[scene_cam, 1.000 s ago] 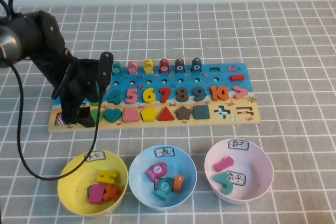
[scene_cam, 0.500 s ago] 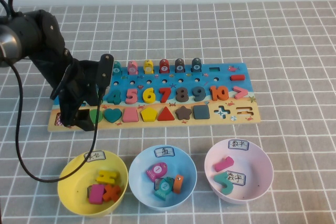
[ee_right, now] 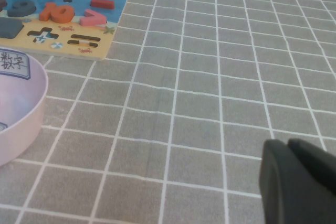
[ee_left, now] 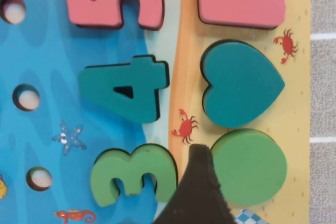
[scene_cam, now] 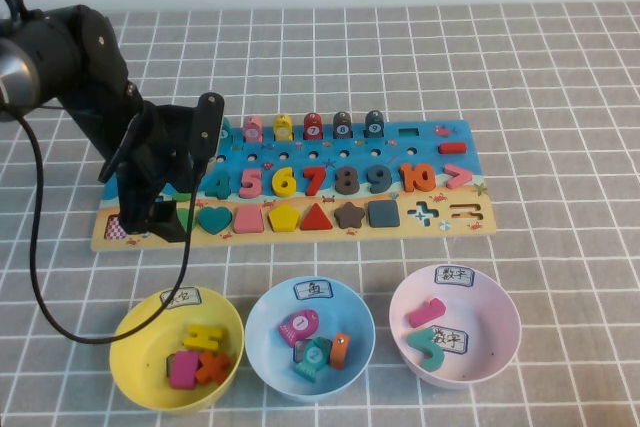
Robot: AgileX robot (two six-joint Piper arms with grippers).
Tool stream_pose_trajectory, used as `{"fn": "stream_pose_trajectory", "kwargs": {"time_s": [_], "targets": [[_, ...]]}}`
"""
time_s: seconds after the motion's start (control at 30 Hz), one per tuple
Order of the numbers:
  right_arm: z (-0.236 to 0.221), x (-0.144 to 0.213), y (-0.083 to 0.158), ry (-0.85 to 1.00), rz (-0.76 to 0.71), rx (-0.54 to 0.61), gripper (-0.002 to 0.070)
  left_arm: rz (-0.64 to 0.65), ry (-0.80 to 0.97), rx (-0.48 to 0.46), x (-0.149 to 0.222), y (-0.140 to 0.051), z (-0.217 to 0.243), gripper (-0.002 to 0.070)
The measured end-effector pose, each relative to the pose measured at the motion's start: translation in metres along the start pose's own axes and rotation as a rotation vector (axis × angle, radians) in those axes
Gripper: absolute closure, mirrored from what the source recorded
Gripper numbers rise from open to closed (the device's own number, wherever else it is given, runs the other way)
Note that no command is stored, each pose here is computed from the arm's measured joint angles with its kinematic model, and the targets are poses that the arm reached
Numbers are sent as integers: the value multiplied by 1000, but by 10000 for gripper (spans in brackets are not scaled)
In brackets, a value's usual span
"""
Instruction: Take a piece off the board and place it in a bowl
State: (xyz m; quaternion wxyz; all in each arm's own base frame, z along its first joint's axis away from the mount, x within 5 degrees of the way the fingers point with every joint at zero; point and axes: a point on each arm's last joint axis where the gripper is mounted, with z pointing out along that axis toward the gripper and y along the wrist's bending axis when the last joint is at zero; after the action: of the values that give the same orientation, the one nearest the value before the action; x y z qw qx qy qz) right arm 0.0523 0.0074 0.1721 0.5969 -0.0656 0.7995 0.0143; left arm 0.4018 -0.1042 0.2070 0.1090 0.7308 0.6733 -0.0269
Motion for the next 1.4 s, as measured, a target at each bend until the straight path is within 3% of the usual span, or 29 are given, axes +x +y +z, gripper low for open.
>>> {"fn": "stream_pose_trajectory", "kwargs": {"time_s": [1.4], "targets": [[0,0,0,0,0,0,694,-6,4,50,1,-5,17,197]]}}
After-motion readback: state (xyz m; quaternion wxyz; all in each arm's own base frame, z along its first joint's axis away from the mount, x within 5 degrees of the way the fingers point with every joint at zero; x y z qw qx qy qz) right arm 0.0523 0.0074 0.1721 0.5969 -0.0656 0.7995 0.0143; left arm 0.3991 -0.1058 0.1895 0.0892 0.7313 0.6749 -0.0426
